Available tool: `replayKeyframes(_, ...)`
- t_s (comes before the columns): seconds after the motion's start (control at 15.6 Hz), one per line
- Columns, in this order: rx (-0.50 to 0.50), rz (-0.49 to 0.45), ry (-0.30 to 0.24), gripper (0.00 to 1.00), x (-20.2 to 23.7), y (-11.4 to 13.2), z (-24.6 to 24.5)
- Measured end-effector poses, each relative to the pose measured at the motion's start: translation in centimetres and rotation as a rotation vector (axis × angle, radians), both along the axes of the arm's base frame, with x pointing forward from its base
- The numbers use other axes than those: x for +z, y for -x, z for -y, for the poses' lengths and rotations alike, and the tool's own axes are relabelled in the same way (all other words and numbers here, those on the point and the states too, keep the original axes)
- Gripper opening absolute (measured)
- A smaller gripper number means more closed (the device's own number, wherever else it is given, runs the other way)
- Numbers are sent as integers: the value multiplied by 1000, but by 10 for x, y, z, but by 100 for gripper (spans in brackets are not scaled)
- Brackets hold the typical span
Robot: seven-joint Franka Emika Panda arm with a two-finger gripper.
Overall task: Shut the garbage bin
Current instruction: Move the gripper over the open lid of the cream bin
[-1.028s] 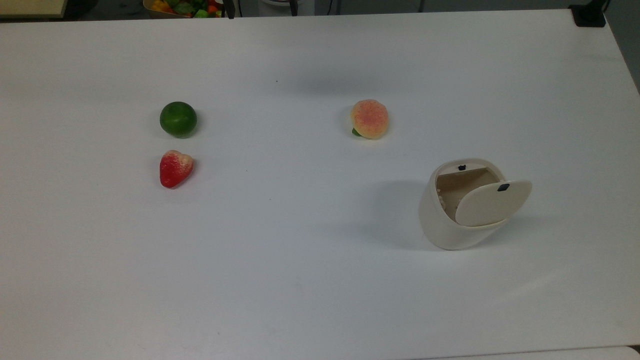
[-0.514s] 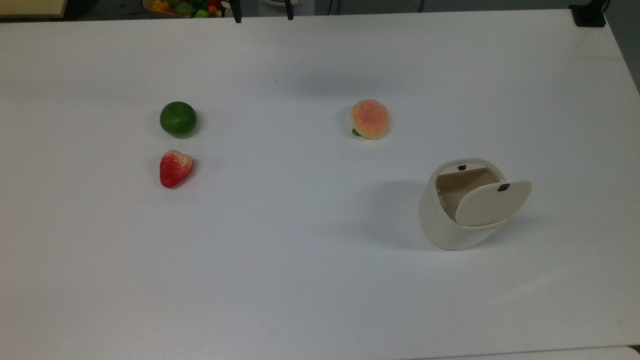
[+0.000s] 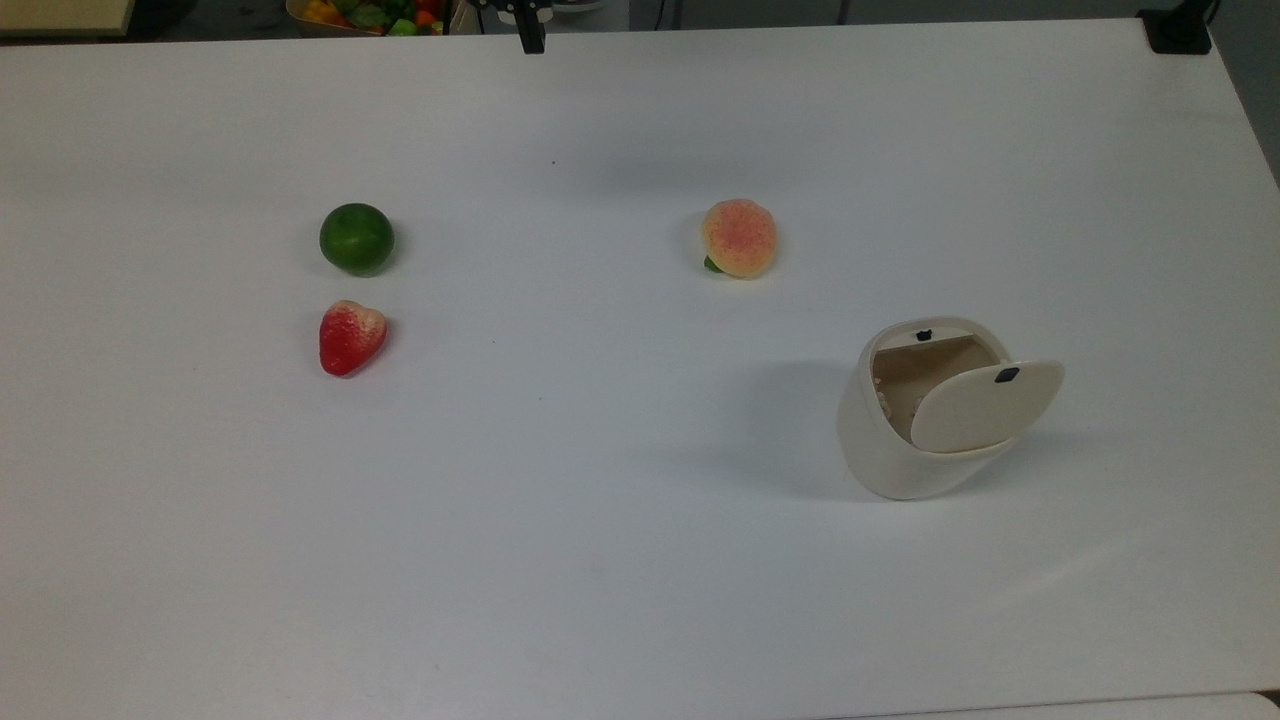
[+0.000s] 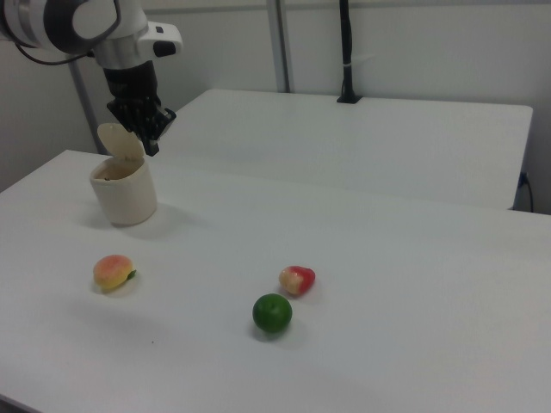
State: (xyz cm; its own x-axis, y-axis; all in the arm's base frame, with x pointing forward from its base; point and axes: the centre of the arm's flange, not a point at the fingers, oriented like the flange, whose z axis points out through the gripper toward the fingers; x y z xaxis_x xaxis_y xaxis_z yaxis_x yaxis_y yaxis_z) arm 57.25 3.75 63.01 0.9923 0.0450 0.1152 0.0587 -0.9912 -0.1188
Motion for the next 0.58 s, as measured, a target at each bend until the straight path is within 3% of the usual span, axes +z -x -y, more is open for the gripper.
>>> replayKeyframes(0.32, 20, -13, -4, 2, -12, -7, -14)
replayKeyframes(0.58, 40, 63, -33, 2, -18, -23, -39)
